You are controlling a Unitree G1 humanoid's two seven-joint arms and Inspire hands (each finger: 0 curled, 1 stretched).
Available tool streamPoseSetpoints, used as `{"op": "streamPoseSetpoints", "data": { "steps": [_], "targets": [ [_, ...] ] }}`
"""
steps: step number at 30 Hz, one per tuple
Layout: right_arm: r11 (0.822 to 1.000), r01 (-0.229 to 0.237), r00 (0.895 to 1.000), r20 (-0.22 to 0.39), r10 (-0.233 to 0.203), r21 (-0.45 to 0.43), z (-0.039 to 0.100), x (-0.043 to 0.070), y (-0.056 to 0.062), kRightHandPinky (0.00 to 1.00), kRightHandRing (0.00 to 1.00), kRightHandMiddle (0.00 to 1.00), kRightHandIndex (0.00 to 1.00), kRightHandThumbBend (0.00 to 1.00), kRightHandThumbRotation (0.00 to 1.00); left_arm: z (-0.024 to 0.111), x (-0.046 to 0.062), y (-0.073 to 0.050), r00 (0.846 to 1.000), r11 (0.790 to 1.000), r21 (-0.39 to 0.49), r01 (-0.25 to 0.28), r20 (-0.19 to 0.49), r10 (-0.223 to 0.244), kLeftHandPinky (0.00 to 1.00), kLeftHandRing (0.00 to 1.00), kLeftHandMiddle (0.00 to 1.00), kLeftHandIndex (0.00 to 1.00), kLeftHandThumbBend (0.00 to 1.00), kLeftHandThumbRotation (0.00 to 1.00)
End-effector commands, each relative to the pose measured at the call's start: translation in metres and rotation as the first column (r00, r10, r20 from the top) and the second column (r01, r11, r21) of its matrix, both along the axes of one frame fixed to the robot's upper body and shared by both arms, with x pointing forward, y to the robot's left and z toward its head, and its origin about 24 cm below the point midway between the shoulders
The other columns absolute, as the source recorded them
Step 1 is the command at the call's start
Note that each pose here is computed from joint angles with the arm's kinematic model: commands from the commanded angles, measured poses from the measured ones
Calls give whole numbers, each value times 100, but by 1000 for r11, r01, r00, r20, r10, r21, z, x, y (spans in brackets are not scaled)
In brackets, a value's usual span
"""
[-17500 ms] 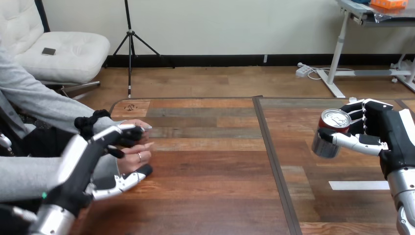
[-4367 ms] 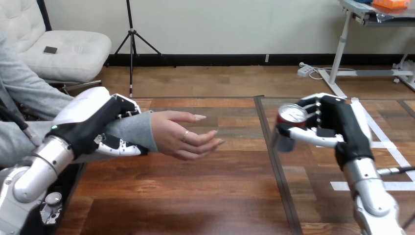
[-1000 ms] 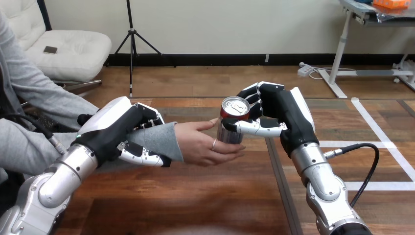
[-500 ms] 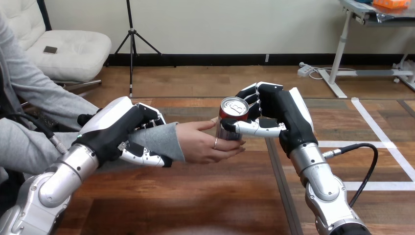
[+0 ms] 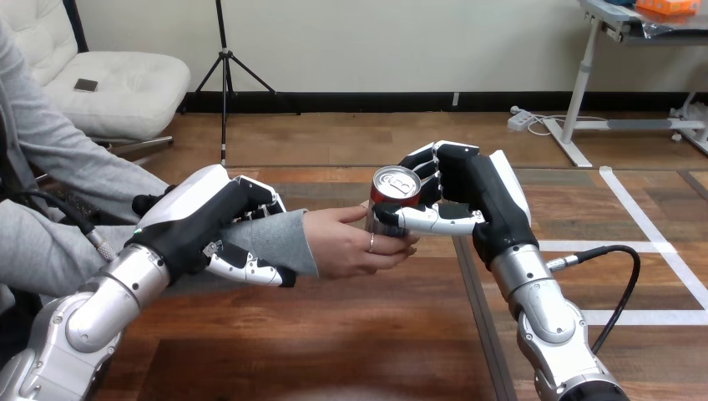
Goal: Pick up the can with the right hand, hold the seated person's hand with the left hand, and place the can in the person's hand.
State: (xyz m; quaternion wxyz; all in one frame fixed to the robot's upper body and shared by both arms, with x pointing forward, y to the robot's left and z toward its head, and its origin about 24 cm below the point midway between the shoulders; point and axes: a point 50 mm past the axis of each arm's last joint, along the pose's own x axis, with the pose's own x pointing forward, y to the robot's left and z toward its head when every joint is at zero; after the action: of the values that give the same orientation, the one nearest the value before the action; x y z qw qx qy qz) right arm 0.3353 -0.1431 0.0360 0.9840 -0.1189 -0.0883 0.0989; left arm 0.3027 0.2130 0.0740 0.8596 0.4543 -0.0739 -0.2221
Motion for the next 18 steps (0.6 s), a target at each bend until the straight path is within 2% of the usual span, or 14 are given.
{"op": "streamPoseSetpoints", "data": {
  "steps": [1,18],
  "targets": [
    [1000,-20,988,154,17,13,44,19,7,33,36,42,44,73,0,30,8,-6,993,998,-63,20,116,-13,21,26,34,45,73,0],
    [999,-29,988,153,27,15,44,19,8,33,36,41,44,73,0,29,8,-7,994,998,-52,21,112,-15,22,27,35,46,75,0]
  ]
}}
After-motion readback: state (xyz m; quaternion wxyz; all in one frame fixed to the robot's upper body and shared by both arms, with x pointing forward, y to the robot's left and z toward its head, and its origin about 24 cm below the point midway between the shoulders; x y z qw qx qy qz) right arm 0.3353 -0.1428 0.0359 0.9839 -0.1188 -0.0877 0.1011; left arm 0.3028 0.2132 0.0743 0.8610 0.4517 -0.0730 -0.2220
